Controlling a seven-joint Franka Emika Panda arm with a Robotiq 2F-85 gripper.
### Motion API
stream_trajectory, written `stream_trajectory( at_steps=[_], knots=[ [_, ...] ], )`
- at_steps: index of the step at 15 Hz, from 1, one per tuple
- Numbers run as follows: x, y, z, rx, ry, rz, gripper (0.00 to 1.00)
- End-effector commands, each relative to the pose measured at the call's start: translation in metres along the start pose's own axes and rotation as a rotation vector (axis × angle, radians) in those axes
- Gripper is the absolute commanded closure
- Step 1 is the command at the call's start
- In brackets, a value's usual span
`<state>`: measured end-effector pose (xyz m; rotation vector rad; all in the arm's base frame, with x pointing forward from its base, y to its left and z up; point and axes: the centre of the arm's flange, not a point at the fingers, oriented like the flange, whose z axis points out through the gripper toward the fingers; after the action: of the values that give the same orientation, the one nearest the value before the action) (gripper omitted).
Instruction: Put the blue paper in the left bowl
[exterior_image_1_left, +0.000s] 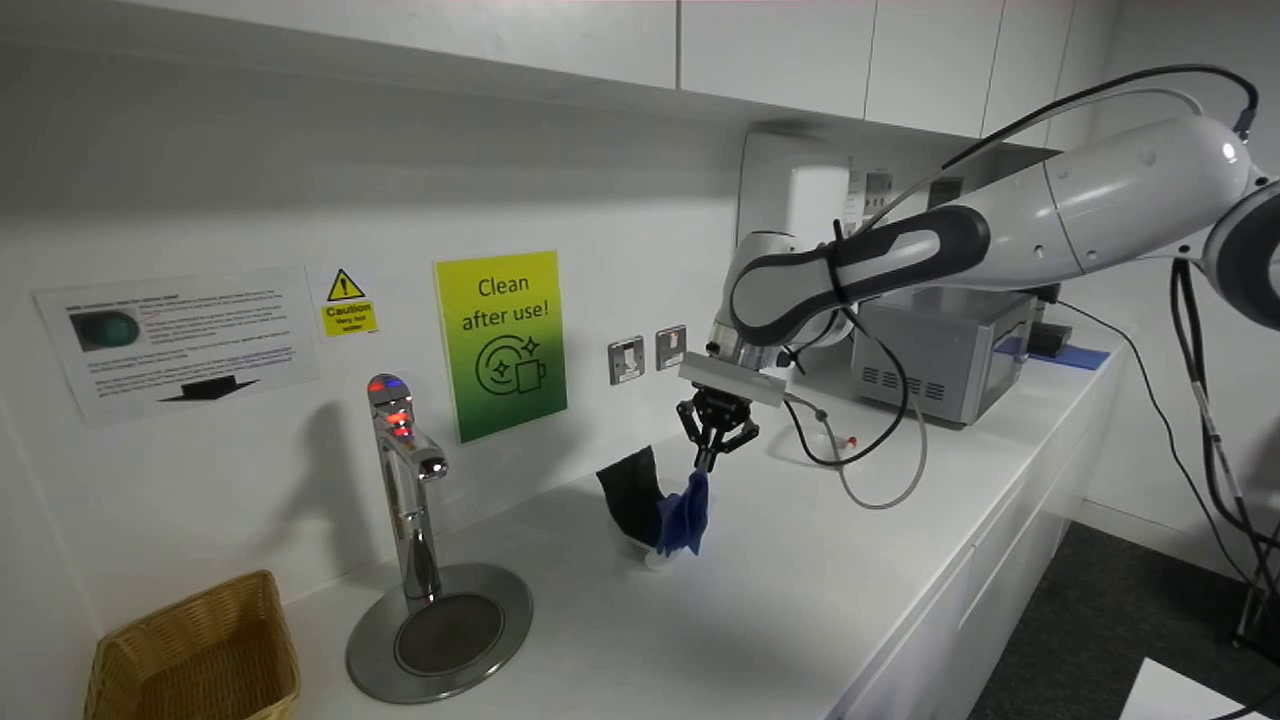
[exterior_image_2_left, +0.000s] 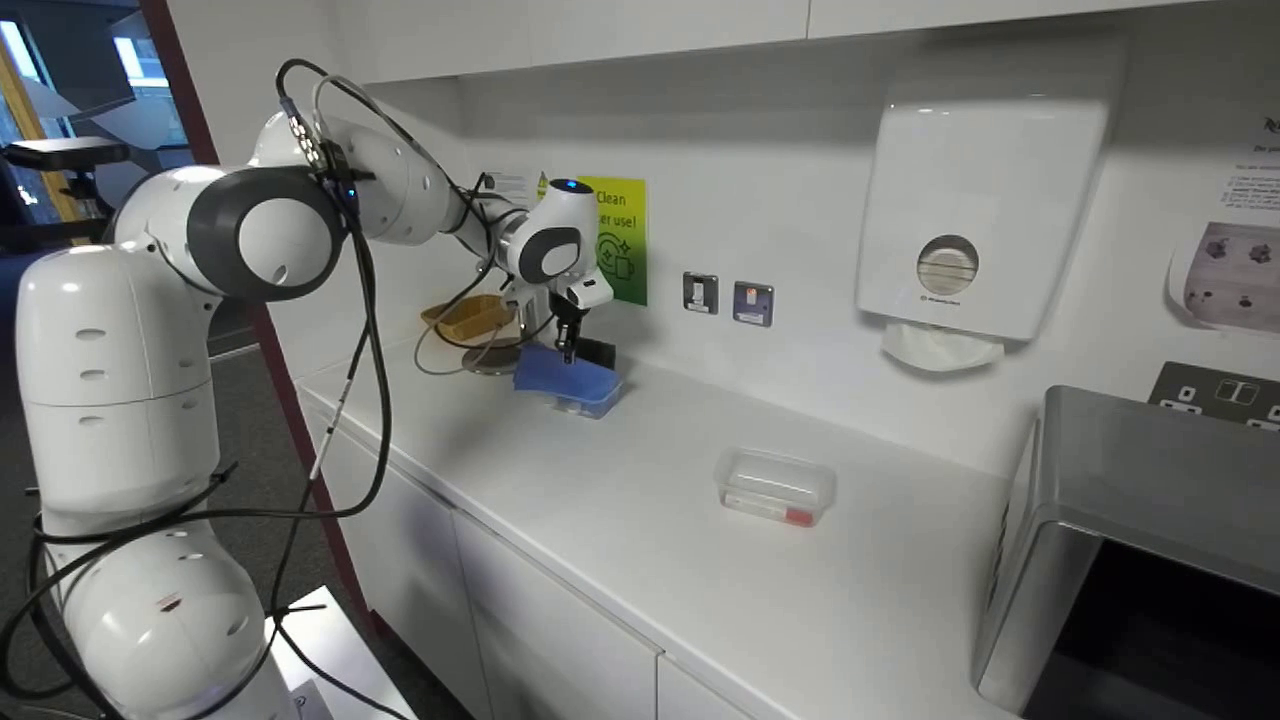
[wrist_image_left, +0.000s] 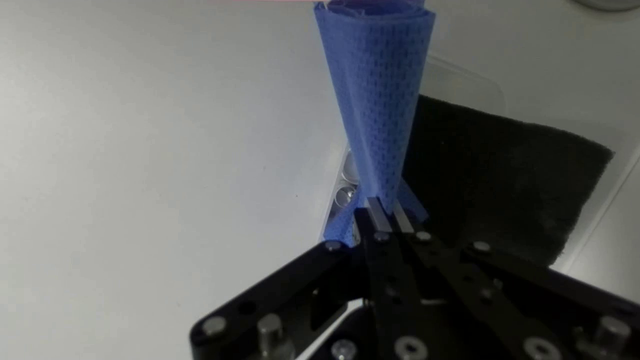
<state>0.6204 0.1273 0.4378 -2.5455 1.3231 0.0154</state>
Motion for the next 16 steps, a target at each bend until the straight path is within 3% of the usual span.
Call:
stream_trajectory(
  at_steps=[1, 6, 12, 16],
  knots=[
    [0.014, -0.012, -0.006, -0.034, -0.019, 0.044, 0.99],
    [0.02, -0.018, -0.011, 0.026, 0.051, 0.059, 0.99],
    [0.023, -0.022, -0.008, 0.041, 0.072, 0.058, 0.99],
    [0.03, -0.025, 0.002, 0.047, 0.132, 0.075, 0.99]
  ],
)
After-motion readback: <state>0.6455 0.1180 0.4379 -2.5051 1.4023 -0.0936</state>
